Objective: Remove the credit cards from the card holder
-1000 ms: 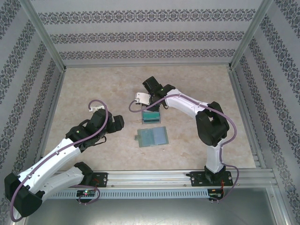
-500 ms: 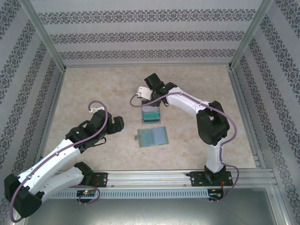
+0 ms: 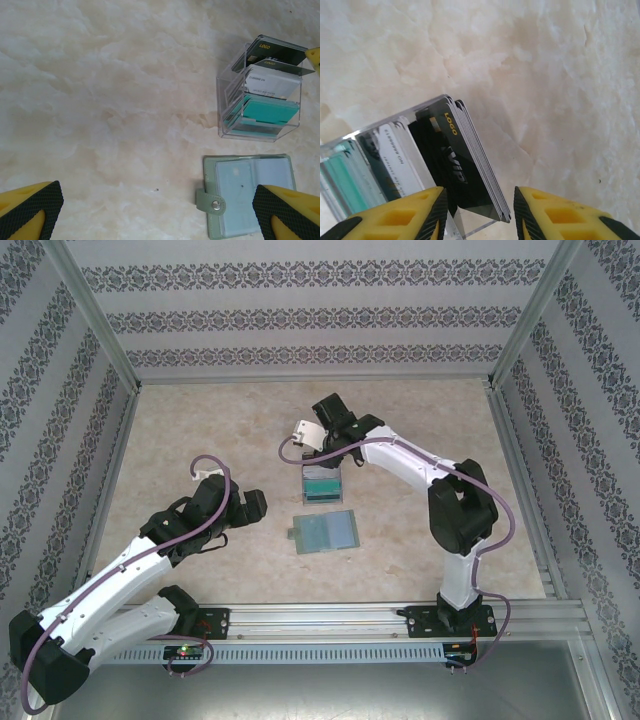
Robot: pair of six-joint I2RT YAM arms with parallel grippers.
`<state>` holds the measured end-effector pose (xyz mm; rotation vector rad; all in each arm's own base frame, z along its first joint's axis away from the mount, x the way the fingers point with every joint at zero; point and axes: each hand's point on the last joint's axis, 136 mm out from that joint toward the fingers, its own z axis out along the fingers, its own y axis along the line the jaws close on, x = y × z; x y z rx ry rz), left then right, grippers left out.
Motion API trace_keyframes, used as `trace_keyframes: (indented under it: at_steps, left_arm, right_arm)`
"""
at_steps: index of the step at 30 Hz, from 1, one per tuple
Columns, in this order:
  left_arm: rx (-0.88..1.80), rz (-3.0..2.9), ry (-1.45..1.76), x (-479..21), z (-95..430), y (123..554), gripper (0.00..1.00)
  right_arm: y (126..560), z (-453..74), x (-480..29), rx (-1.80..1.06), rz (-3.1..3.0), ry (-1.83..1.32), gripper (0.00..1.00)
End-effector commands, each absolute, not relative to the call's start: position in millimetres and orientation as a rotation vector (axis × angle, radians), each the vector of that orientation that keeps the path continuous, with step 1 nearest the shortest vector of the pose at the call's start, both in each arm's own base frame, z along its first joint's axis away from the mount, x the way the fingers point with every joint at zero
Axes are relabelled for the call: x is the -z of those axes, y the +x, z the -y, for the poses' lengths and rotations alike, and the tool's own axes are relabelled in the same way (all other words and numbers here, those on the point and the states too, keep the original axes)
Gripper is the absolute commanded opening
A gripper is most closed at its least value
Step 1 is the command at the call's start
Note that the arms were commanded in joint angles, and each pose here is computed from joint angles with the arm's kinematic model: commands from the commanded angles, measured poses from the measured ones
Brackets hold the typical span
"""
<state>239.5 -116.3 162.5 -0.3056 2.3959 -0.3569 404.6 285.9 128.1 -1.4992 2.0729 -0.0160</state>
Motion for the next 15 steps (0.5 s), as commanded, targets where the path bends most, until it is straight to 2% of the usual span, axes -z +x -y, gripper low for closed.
trace_keyframes:
  at_steps: [1,15]
  left_arm:
    - [0.356,-2.404,-0.334,-159,113,239,1.0]
    - [0.341,-2.407,-0.331,-159,110,237,1.0]
  right_arm:
    - [394,-287,-123,-0.039,-2.109,-1.507,0.42]
    - [412,-286,-101,0.084,-2.148,-1.503,0.43]
